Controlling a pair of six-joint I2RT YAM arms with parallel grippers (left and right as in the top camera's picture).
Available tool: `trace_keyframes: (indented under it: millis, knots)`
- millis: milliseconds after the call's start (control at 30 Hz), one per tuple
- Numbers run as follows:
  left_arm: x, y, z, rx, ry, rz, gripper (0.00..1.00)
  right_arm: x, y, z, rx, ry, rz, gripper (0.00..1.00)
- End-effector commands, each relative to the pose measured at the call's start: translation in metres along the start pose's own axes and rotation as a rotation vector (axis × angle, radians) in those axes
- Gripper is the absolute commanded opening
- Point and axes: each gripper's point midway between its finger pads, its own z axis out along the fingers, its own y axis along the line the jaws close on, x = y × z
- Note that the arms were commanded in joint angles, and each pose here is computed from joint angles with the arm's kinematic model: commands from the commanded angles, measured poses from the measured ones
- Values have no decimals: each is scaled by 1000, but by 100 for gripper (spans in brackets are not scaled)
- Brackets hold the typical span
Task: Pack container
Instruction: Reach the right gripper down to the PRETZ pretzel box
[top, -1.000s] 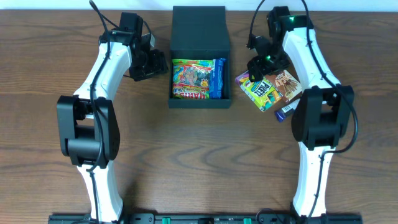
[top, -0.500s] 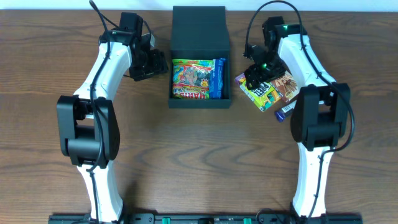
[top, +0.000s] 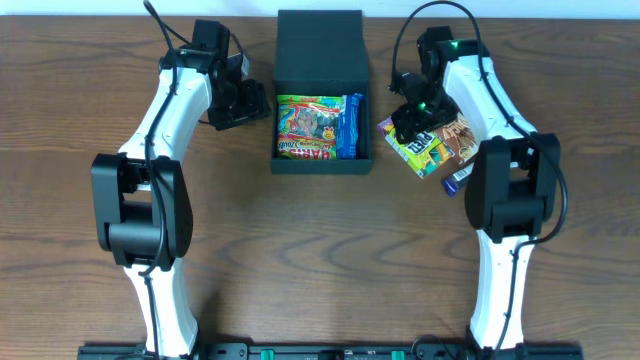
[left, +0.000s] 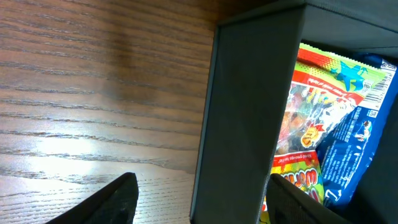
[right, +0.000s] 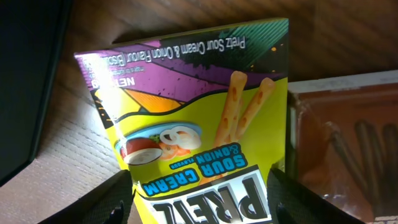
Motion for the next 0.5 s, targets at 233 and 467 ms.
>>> trace_keyframes:
  millis: [233,467]
  knots:
    - [-9,-4,-14,1,-40,31,67,-12,6,-16,7,-38,4,68]
    - [-9,-4,-14,0,-40,31,68,-12,6,-17,7,-38,4,75]
